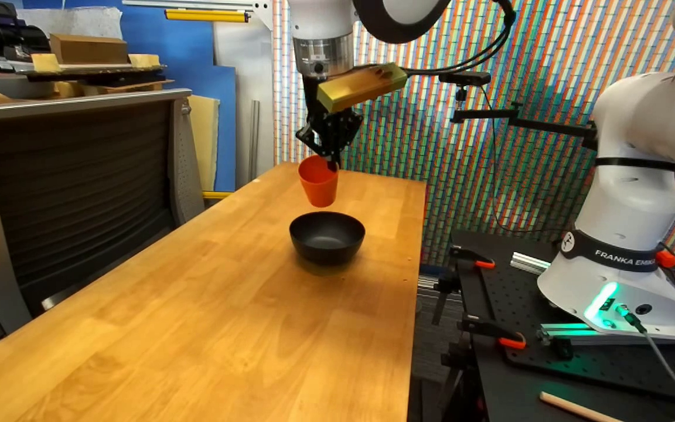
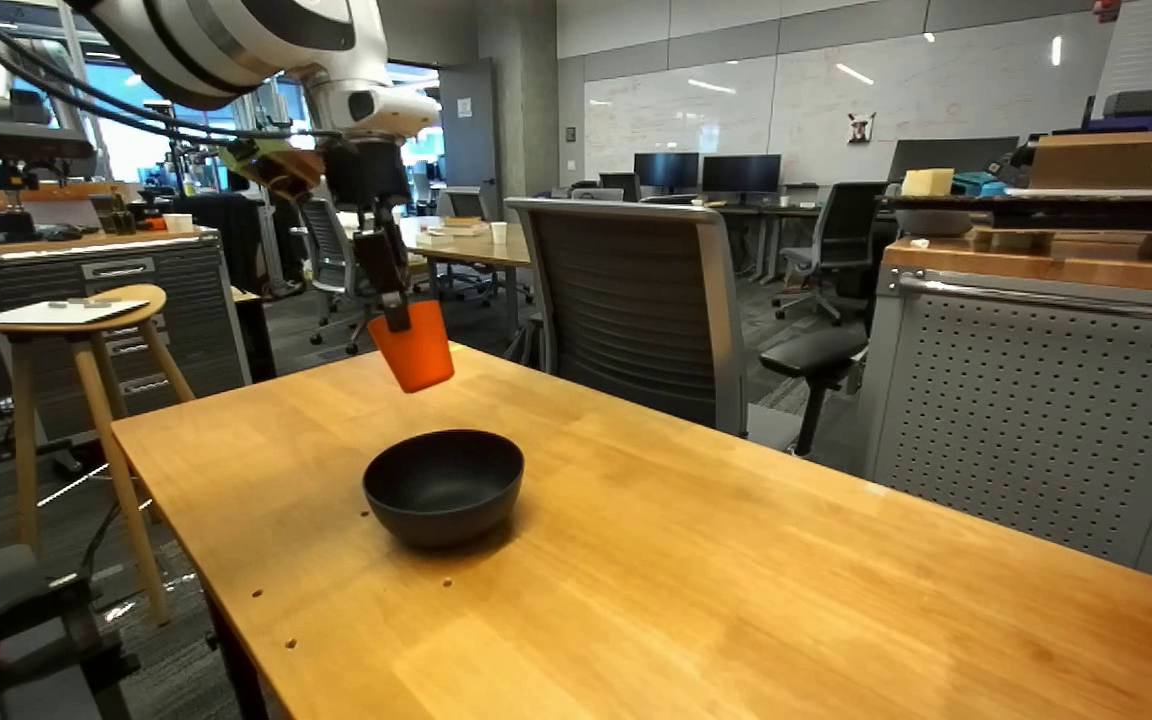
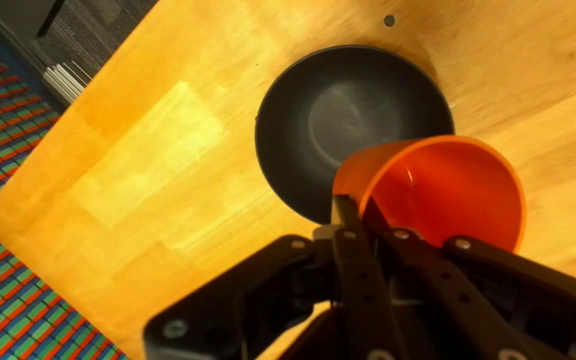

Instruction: Place the cup in the bowl

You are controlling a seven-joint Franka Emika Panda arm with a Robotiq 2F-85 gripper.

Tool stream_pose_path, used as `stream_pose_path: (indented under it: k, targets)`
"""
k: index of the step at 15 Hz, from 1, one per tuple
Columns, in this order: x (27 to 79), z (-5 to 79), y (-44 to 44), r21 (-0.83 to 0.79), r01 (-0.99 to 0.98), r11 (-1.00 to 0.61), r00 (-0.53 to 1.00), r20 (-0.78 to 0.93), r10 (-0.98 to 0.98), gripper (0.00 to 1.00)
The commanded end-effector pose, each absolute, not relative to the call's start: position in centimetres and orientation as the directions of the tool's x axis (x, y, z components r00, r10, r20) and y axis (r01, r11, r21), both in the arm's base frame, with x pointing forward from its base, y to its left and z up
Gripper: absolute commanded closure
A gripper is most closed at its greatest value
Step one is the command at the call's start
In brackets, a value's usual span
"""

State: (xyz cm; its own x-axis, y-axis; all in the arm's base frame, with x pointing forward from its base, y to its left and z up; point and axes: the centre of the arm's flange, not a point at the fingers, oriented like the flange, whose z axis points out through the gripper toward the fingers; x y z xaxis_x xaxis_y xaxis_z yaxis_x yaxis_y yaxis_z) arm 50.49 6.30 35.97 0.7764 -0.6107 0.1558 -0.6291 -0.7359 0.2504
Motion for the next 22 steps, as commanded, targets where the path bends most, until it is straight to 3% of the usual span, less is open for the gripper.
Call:
stream_pose_path:
  k: [1,13,14,15,22]
  targets:
    - [51.4,31.9,5.0,0.299,-0.666,-0.683,0.74,0.15,-0.656,0.99]
    - [54.7,21.7,3.3,0.215,-0.683,-0.698,0.716,0.013,-0.698,0.99]
    - [54.9,22.3,3.1,0.206,-0.685,-0.699,0.715,0.009,-0.699,0.8]
    - [55.0,22.5,3.1,0.197,-0.686,-0.701,0.715,0.006,-0.699,0.68]
    - [53.7,28.1,6.3,0.179,-0.646,-0.742,0.761,0.08,-0.643,0.16]
